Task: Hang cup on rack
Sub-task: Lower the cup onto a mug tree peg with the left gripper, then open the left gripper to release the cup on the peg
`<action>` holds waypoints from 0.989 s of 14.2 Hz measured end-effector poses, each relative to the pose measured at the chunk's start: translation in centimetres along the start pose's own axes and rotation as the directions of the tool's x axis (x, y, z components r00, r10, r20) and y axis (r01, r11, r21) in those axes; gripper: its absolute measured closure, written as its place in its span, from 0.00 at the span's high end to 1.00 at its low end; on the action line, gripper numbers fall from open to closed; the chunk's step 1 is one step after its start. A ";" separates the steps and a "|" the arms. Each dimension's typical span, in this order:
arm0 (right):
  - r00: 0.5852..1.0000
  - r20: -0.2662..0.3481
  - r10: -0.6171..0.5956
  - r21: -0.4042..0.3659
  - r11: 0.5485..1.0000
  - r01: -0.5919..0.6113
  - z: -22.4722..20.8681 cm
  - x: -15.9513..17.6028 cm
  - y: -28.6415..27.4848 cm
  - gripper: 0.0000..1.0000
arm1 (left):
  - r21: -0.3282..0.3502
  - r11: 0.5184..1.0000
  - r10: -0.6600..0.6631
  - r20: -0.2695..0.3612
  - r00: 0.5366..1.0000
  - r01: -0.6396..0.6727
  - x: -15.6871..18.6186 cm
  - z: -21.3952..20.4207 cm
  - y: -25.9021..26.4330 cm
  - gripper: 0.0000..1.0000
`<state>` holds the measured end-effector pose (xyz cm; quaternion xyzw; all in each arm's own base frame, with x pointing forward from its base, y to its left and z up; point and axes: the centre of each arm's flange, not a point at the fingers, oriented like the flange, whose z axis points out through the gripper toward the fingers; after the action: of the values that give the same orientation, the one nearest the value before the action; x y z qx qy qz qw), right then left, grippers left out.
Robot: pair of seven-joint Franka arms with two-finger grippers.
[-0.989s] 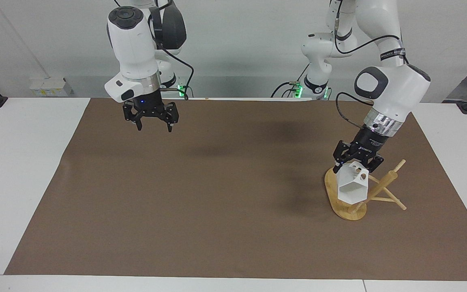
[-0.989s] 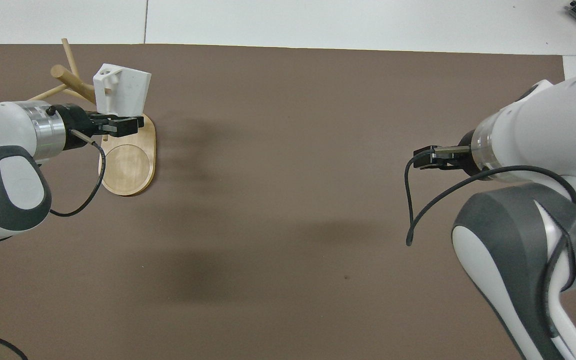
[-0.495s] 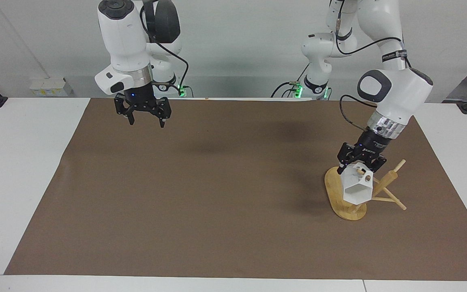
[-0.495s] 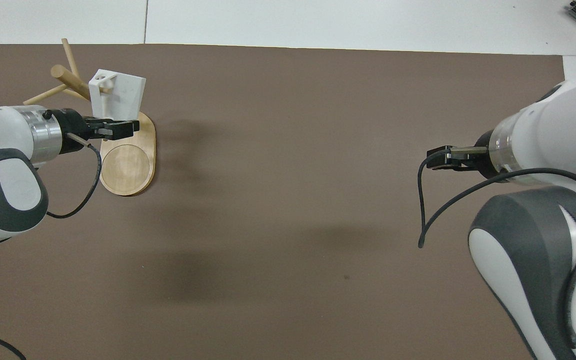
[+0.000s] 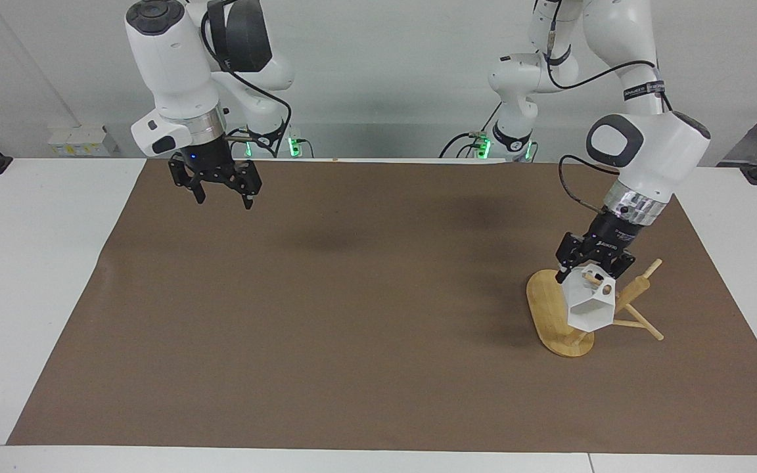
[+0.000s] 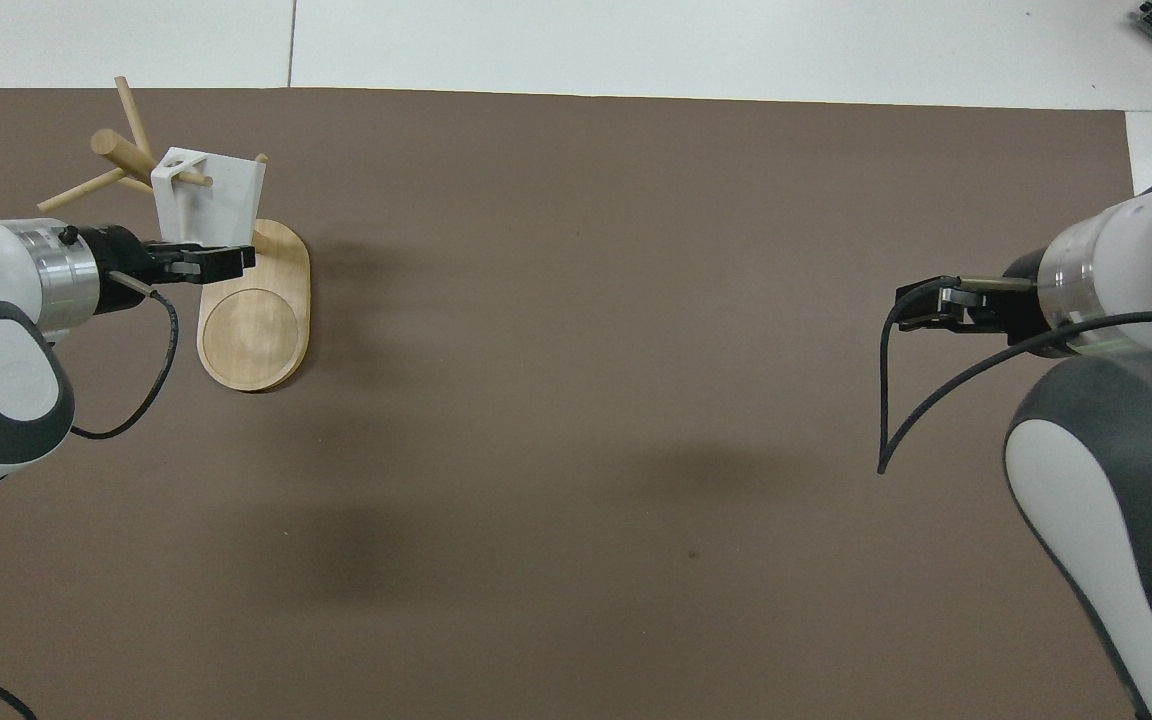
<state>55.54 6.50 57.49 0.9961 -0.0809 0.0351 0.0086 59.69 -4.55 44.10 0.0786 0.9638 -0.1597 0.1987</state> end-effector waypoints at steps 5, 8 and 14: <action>1.000 0.000 0.002 0.001 1.000 -0.002 0.0 0.0 0.1 1.00 | 0.026 0.998 0.054 -0.038 0.998 -0.053 0.0 -1.5 0.0 1.00; 1.000 0.000 0.002 0.001 1.000 -0.002 0.0 0.0 0.1 1.00 | 0.022 0.969 0.247 -0.097 0.964 -0.246 0.2 -4.3 -0.6 1.00; 1.000 0.000 0.002 0.001 1.000 -0.002 0.0 0.0 0.1 1.00 | 0.116 0.620 0.779 -0.209 0.592 -0.776 1.5 -7.3 -3.6 1.00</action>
<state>55.55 6.43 57.48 0.9960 -0.0816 0.0350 0.0083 54.92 -5.30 50.87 0.5104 0.8484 -0.0526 0.1306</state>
